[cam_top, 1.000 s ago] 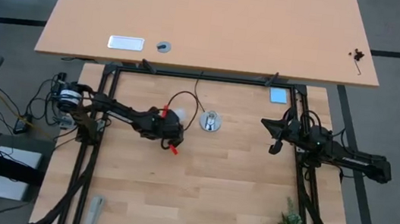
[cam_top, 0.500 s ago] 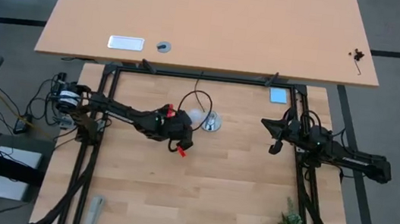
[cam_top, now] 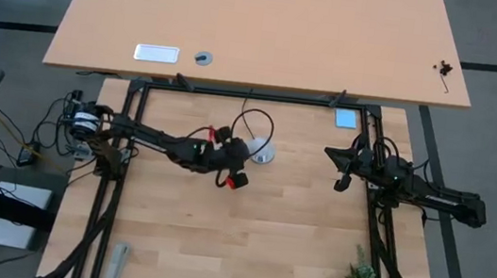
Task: Screw lightbulb
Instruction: Insert the lightbulb into the lamp
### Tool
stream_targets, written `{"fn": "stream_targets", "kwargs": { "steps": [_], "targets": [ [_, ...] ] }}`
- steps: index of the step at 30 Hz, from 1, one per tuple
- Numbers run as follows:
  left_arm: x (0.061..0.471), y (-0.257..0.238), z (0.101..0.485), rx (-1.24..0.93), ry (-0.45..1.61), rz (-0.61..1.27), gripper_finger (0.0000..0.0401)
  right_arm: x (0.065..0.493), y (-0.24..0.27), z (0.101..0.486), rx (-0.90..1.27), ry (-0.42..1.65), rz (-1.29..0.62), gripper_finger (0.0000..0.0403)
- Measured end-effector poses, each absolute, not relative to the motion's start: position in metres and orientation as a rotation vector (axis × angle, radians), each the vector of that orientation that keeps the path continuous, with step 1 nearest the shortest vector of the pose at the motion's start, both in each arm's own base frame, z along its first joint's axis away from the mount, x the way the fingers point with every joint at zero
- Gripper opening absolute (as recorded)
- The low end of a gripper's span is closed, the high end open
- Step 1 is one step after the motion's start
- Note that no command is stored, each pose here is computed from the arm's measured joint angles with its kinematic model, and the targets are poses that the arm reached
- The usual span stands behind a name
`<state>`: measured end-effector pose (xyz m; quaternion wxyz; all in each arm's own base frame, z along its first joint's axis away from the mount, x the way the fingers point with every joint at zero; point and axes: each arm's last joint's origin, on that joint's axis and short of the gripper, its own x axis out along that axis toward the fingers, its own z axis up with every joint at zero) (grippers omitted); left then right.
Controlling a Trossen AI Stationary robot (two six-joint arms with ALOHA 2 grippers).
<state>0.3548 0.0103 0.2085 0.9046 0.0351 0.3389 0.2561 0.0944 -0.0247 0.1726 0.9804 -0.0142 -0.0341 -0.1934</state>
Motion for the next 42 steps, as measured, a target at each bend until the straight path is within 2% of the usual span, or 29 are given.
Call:
{"fn": "stream_targets", "kwargs": {
  "steps": [11, 19, 34, 42],
  "targets": [
    [0.368, 0.041, 0.225, 0.062, 0.517, 0.294, 0.0098, 0.094, -0.025, 0.172, -0.029, -0.068, -0.389, 0.0030],
    [0.376, 0.041, 0.240, 0.045, 0.340, 0.146, 0.0098, 0.094, -0.025, 0.172, -0.026, -0.069, -0.389, 0.0030],
    [0.377, 0.066, 0.261, 0.031, 0.105, 0.089, 0.0098, 0.094, -0.025, 0.174, -0.019, -0.088, -0.389, 0.0030],
    [0.351, 0.087, 0.243, -0.005, -0.096, -0.047, 0.0098, 0.092, -0.024, 0.189, 0.101, -0.271, -0.357, 0.0032]
  ]
}}
